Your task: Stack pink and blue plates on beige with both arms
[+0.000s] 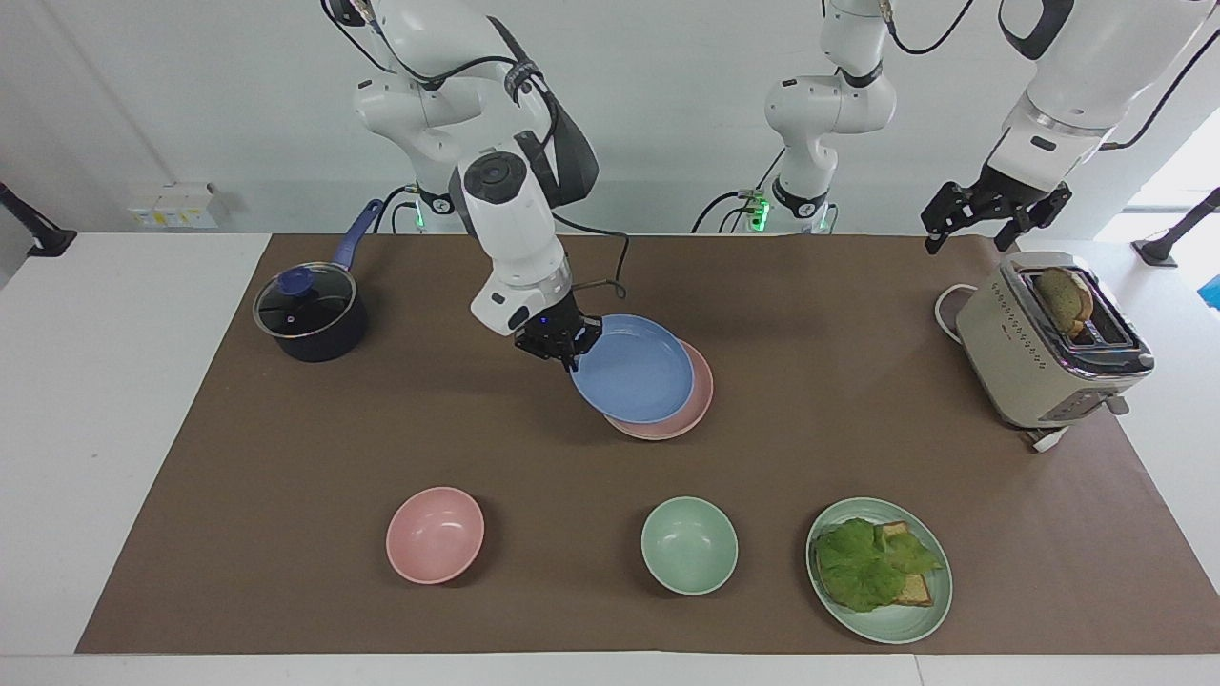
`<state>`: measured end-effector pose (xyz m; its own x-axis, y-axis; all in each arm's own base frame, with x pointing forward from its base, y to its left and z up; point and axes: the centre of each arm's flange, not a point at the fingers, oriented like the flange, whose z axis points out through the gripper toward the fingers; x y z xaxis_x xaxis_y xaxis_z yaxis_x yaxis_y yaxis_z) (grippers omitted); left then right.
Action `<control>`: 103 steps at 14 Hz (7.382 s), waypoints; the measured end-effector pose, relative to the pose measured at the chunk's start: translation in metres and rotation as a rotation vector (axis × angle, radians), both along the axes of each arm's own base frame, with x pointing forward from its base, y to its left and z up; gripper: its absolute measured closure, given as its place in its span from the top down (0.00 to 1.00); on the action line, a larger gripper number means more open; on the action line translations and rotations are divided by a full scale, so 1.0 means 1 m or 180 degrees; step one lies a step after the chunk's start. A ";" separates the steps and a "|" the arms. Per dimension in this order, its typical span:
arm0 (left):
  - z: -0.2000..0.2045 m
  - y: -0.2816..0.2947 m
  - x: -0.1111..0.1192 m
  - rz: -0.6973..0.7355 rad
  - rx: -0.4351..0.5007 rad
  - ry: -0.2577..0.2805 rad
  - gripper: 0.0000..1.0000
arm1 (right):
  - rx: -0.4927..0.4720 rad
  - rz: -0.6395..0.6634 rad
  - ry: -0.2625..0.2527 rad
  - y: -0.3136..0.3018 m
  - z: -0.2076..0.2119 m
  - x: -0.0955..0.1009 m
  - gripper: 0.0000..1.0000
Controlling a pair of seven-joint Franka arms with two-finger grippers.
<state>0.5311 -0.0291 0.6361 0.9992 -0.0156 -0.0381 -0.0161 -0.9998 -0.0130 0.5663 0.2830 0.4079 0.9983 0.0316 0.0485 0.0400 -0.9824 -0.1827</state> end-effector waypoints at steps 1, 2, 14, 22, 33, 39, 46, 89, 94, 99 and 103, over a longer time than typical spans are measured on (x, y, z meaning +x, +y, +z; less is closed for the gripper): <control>0.000 0.000 0.000 0.0000 0.0000 0.0000 1.00 | -0.0003 0.0028 0.0013 0.006 -0.006 -0.001 0.05; 0.000 0.000 0.000 0.0000 0.0000 0.0000 1.00 | -0.0010 0.0050 0.0036 0.010 -0.011 -0.003 0.05; 0.000 0.000 0.000 0.0000 0.0000 0.0000 1.00 | 0.0305 0.0166 0.0258 0.018 -0.058 -0.001 0.05; 0.000 0.000 0.000 0.0000 0.0000 0.0000 1.00 | 0.0311 0.0269 0.0143 0.004 -0.072 0.009 0.05; 0.000 0.000 0.000 0.0000 0.0000 0.0000 1.00 | 0.0306 0.0295 0.0141 0.010 -0.081 0.004 0.09; 0.000 0.000 0.000 0.0000 0.0000 0.0000 1.00 | 0.0283 0.0282 0.0109 0.003 -0.077 0.010 0.71; 0.000 0.000 0.000 0.0000 0.0000 0.0000 1.00 | -0.0245 0.0315 -0.0432 -0.082 0.007 0.039 1.00; 0.000 0.000 0.000 0.0000 0.0000 0.0000 1.00 | -0.0641 -0.0666 0.0146 -0.277 0.240 -0.048 1.00; 0.000 0.000 0.000 0.0000 0.0000 0.0000 1.00 | -0.0647 -0.0539 0.0154 -0.280 0.235 -0.048 1.00; 0.000 0.000 0.000 0.0000 0.0000 0.0000 1.00 | -0.0634 -0.0467 0.0167 -0.281 0.234 -0.048 1.00; 0.000 0.000 0.000 0.0000 0.0000 0.0000 1.00 | -0.0624 -0.0462 0.0171 -0.287 0.234 -0.047 1.00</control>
<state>0.5311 -0.0291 0.6361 0.9992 -0.0155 -0.0381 -0.0160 -0.9998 -0.0130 0.5189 -0.0045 0.6416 0.9941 -0.1088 0.0022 -0.1088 -0.9940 0.0139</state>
